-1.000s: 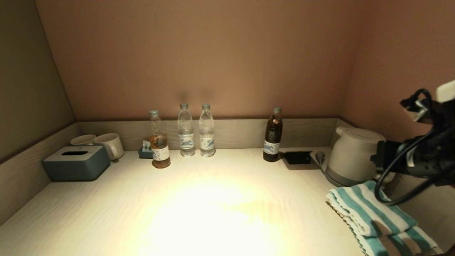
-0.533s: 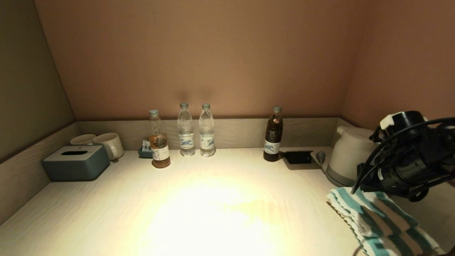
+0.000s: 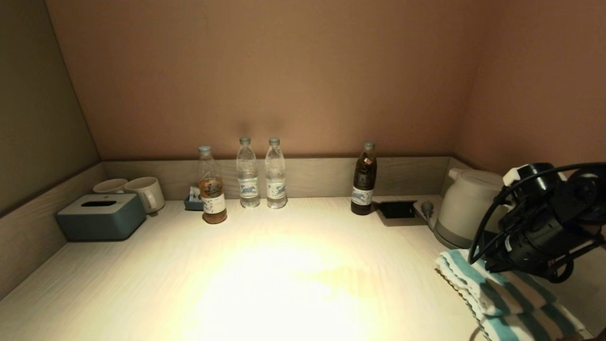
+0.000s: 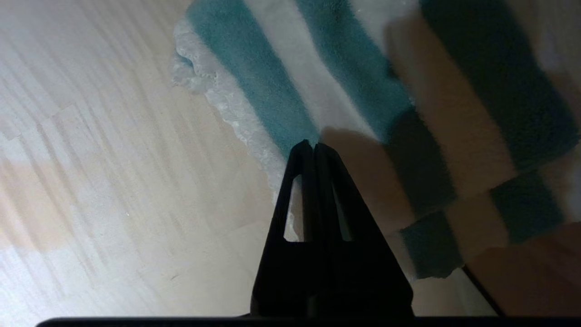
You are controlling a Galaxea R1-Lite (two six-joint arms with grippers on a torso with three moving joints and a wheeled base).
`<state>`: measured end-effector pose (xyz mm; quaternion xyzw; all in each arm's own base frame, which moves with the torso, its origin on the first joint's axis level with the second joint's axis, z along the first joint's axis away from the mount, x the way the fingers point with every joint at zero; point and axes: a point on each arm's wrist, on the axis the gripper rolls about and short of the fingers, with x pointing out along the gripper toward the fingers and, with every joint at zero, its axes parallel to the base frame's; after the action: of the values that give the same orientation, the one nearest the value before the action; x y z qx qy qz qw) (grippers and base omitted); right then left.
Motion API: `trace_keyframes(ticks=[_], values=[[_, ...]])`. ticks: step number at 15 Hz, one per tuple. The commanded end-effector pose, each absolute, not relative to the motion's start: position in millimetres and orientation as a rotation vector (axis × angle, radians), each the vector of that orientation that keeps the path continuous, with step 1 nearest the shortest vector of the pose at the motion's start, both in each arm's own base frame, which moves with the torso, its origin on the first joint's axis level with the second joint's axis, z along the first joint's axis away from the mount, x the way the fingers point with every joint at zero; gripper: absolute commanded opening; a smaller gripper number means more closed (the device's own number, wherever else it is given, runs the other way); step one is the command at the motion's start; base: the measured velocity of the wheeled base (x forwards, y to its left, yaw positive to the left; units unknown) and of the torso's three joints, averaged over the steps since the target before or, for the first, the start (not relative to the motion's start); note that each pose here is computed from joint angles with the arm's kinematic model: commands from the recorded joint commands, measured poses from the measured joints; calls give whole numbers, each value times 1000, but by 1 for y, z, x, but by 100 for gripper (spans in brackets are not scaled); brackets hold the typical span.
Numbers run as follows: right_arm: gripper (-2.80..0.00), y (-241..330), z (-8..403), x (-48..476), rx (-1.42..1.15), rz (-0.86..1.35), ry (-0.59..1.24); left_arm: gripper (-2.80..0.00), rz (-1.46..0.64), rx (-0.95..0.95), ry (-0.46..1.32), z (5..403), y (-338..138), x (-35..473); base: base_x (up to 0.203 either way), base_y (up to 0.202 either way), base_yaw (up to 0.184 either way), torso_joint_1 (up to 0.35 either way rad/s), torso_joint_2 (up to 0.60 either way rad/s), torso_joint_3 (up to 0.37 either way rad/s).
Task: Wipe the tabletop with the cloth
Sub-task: Pick up the tablecloth
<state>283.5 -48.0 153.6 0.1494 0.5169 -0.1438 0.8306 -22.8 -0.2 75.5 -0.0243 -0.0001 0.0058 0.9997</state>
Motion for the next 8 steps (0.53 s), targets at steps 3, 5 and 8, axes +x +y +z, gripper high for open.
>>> trace_keyframes(ticks=[3, 5, 8], values=[[0, -48, 153, 285, 350, -328, 1094, -280, 12, -49, 1, 76, 0, -23, 0, 0, 0, 0, 0, 0], [0, -50, 146, 290, 383, -359, 1109, -280, 12, -49, 1, 76, 0, -23, 0, 0, 0, 0, 0, 0], [0, -52, 142, 292, 404, -377, 1117, -280, 12, -49, 1, 76, 0, -23, 0, 0, 0, 0, 0, 0]])
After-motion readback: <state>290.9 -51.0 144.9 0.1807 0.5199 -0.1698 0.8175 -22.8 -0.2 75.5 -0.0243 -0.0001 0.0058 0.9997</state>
